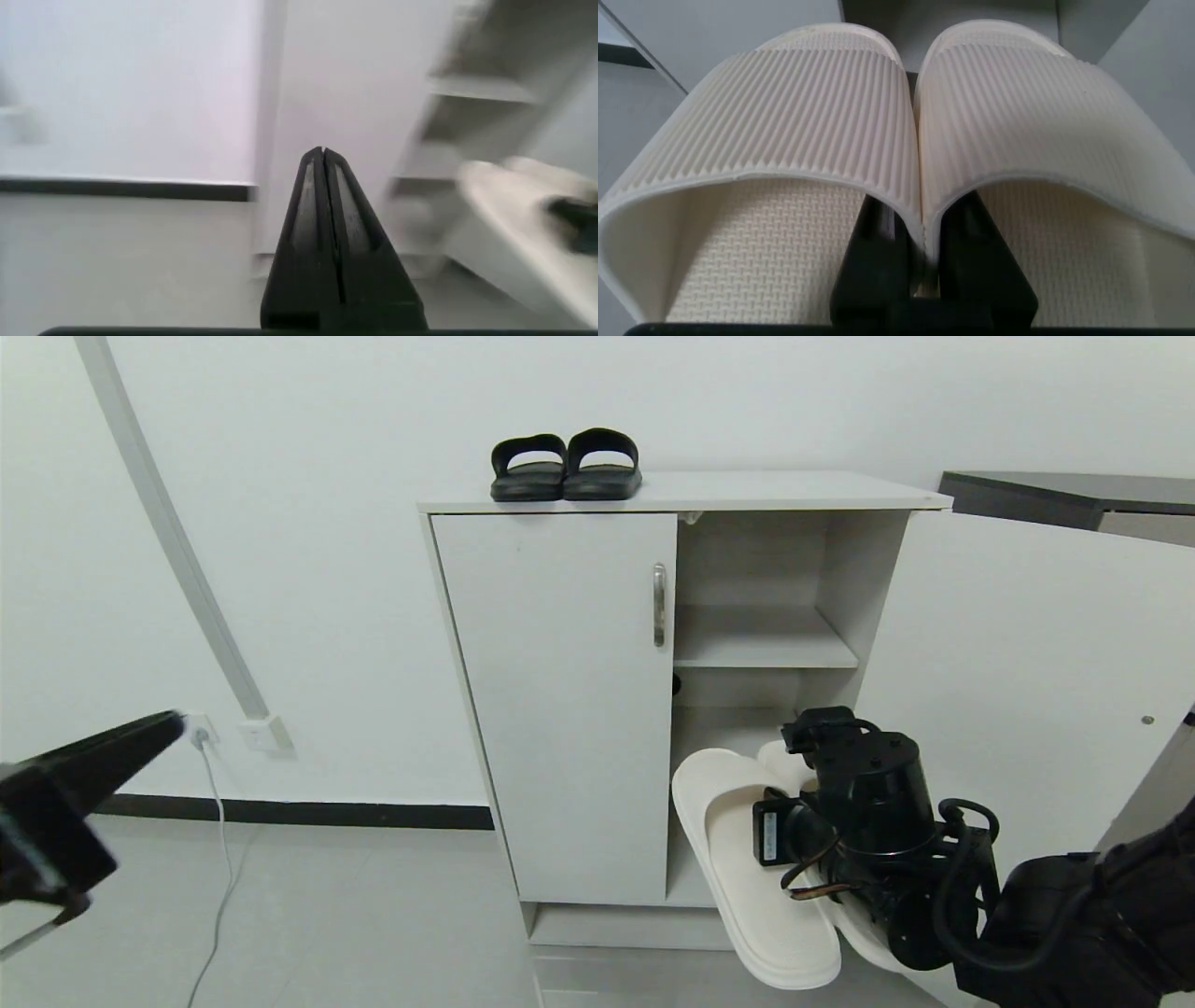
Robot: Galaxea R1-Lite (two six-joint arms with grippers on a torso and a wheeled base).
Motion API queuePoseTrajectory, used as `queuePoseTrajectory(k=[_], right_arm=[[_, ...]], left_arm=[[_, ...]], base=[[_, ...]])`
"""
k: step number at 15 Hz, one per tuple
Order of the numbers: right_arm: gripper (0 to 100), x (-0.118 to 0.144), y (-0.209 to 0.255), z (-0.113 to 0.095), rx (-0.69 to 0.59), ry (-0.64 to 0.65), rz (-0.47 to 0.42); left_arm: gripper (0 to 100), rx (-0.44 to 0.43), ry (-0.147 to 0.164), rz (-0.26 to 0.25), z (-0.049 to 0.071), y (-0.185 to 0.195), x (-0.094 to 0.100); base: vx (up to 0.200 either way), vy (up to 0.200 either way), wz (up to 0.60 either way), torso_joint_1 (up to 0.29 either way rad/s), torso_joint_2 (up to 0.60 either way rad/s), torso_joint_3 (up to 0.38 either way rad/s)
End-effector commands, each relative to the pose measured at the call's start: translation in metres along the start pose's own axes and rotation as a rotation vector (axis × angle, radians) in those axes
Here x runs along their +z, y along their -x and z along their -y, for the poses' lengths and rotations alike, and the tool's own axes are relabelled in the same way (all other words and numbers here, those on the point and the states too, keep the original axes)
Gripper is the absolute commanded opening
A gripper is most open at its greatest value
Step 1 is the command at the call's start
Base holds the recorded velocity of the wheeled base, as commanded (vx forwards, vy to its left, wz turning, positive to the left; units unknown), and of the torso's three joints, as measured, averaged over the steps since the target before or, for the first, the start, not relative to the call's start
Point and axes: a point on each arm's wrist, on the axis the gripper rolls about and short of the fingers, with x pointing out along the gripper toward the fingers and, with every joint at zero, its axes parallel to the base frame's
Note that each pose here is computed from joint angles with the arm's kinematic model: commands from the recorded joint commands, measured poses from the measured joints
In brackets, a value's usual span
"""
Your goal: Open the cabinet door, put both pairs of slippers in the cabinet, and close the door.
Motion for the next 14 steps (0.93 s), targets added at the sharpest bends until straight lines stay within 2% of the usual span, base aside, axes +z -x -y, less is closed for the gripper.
queuePoseTrajectory(k=[1,3,5,6,9,10,11,12,13,14], right_arm=[[0,-0.002,-0.001,0.0,-0.002,0.003,-0.004],[0,-0.003,-0.001,0.0,-0.003,0.008,-0.009],[0,-0.006,-0.003,-0.002,-0.004,0.017,-0.017],[0,-0.007,-0.003,-0.002,-0.005,0.019,-0.02],[0,-0.009,-0.004,-0.003,-0.005,0.023,-0.025],[0,-0.01,-0.003,-0.004,-0.002,0.025,-0.026],[0,-0.012,-0.005,-0.003,-0.006,0.029,-0.033],[0,-0.014,-0.006,-0.004,-0.007,0.03,-0.037],[0,-0.015,-0.007,-0.004,-0.008,0.033,-0.042],[0,-0.018,-0.008,-0.005,-0.008,0.036,-0.047]], left_arm=[[0,0.189,-0.004,0.068,-0.024,0.042,-0.032],[0,0.306,-0.001,0.072,-0.033,0.057,-0.06],[0,0.43,-0.003,0.05,-0.039,0.07,-0.098],[0,0.466,-0.002,0.055,-0.041,0.076,-0.113],[0,0.507,-0.047,0.068,-0.043,0.088,-0.145],[0,0.502,-0.066,0.057,-0.043,0.094,-0.153],[0,0.429,-0.085,0.051,-0.041,0.103,-0.166],[0,0.39,-0.086,0.059,-0.041,0.104,-0.165],[0,0.326,-0.093,0.099,-0.04,0.106,-0.166],[0,0.265,-0.106,0.109,-0.039,0.105,-0.166]], base=[[0.0,0.0,0.0,0.0,0.0,0.0],[0.0,0.0,0.0,0.0,0.0,0.0],[0.0,0.0,0.0,0.0,0.0,0.0],[0.0,0.0,0.0,0.0,0.0,0.0],[0.0,0.0,0.0,0.0,0.0,0.0],[0.0,0.0,0.0,0.0,0.0,0.0],[0.0,0.0,0.0,0.0,0.0,0.0],[0.0,0.0,0.0,0.0,0.0,0.0],[0.0,0.0,0.0,0.0,0.0,0.0],[0.0,0.0,0.0,0.0,0.0,0.0]])
